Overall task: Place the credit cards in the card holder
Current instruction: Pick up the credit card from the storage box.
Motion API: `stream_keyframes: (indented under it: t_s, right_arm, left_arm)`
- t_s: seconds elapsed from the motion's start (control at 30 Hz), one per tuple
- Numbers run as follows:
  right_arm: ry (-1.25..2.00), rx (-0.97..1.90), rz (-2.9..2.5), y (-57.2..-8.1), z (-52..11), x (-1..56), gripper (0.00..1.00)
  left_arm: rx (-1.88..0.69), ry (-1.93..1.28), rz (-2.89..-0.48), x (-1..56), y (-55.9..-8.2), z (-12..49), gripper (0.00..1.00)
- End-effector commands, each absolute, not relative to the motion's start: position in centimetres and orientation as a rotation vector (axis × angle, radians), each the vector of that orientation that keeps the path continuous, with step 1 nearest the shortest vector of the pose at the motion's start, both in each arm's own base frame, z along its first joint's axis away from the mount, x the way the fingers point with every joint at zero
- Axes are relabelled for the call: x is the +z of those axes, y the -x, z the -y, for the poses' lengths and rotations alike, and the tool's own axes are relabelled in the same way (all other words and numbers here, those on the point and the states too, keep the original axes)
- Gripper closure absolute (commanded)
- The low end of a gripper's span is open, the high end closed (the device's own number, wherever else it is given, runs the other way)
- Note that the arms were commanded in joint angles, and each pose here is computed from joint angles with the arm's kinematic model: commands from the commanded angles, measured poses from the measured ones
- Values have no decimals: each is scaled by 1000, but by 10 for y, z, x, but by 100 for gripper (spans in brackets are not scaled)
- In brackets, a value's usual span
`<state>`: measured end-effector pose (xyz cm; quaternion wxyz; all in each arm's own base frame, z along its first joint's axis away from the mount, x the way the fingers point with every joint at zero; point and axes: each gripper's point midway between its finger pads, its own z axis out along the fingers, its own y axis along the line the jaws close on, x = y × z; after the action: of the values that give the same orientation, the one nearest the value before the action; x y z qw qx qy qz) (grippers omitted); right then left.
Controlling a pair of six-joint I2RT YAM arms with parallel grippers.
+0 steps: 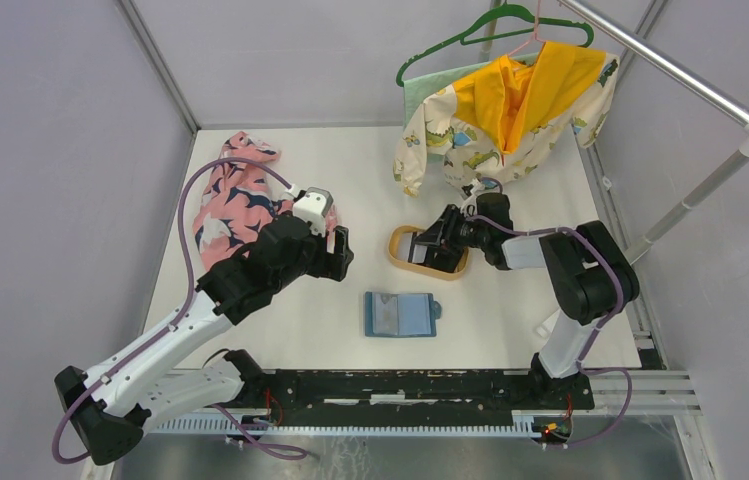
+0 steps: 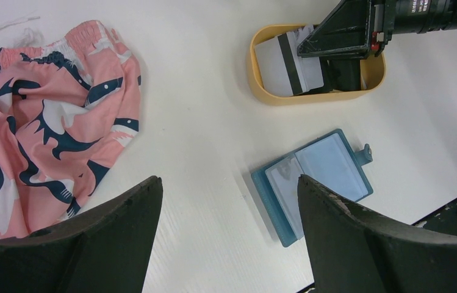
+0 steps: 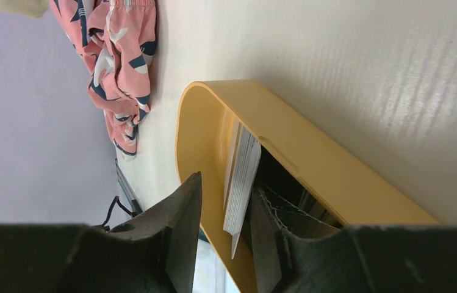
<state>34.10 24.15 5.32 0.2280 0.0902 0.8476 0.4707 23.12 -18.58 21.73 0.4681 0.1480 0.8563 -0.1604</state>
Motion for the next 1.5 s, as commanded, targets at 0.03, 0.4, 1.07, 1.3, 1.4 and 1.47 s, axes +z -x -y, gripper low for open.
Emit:
stream_keyframes:
  t_s: [0.03, 0.4, 1.07, 1.3, 1.4, 1.47]
  right_arm:
    - [-224, 1259, -2273, -350, -231, 68, 62]
    - [-242, 1228, -2276, -351, -220, 62, 81]
    - [-206, 1104, -2197, -352, -176, 92, 100]
    - [-39, 1084, -2085, -343, -163, 126, 100]
    - [178, 1149, -1923, -325, -169, 154, 100]
    - [322, 1186, -1804, -308, -173, 169, 100]
  left_arm:
    - [-374, -421, -2043, 226, -238, 187, 14]
    - [-372, -423, -2045, 225, -238, 187, 14]
    - [-388, -417, -2033, 230, -237, 187, 14]
    - [-611, -361, -1917, 262, -226, 205, 12]
    - [-780, -343, -1838, 272, -217, 222, 5]
    - [-881, -304, -1816, 266, -212, 231, 1]
